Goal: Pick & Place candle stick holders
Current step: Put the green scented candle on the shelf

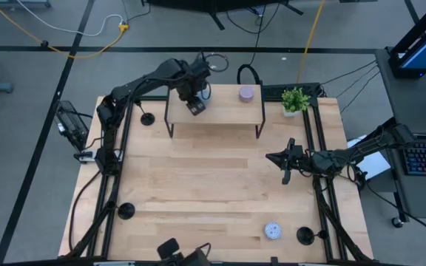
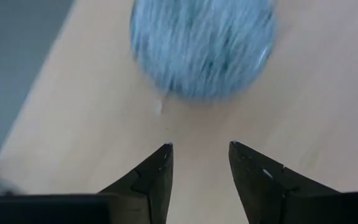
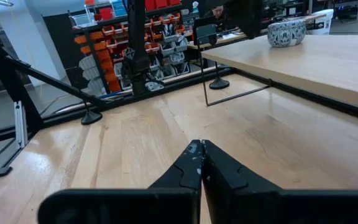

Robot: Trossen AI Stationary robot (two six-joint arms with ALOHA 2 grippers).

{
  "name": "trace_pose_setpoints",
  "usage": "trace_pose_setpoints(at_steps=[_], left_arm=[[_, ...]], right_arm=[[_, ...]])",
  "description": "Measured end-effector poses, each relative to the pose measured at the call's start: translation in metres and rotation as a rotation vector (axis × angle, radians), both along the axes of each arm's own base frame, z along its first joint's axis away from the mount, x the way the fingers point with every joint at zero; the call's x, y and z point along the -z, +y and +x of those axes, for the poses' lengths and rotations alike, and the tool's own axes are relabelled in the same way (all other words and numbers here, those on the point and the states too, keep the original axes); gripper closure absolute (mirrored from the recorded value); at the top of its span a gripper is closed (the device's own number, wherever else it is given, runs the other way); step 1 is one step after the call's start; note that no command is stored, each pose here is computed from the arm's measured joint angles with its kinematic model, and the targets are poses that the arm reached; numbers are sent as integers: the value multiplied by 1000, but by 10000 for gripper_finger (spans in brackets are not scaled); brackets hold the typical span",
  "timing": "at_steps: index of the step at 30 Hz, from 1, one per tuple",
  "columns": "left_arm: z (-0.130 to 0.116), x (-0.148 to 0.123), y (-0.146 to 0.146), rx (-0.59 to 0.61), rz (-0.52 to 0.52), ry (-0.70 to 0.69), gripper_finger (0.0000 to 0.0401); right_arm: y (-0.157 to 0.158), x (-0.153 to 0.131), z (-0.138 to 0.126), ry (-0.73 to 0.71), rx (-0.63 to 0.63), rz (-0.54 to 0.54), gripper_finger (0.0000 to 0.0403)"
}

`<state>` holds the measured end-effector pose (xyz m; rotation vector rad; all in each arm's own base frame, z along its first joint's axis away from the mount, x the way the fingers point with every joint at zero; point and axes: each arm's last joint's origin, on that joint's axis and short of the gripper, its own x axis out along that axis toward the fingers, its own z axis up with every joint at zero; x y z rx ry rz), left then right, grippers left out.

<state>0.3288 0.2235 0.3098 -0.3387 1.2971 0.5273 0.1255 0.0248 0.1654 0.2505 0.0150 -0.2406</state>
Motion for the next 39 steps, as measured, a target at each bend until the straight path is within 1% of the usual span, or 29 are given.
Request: trace_pose_setpoints(at_steps=[2, 4, 12, 19, 23, 27, 31, 34, 39], left_arm=[[-4, 1, 1, -17, 24, 52, 242], [-5, 0, 4, -36, 69, 71, 244], [1, -4, 17, -62, 150, -35, 243], [7, 3, 22, -54, 158, -49, 243], [13, 7, 23, -37, 132, -95, 242], [19, 9, 24, -37, 149, -127, 242], [26, 6, 25, -34, 187, -187, 242], [29, 4, 27, -26, 191, -232, 242], [31, 2, 26, -22, 202, -252, 242]], right_arm=[[0, 0, 0, 0, 0, 0, 403], [0, 0, 0, 1, 0, -4, 403], [0, 0, 0, 1, 0, -5, 403], [0, 0, 0, -1, 0, 2, 403], [0, 0, 0, 0, 0, 2, 403], [0, 0, 0, 0, -1, 2, 403], [0, 0, 0, 0, -1, 2, 403], [0, 0, 0, 0, -1, 2, 403], [0, 0, 0, 0, 0, 2, 403]])
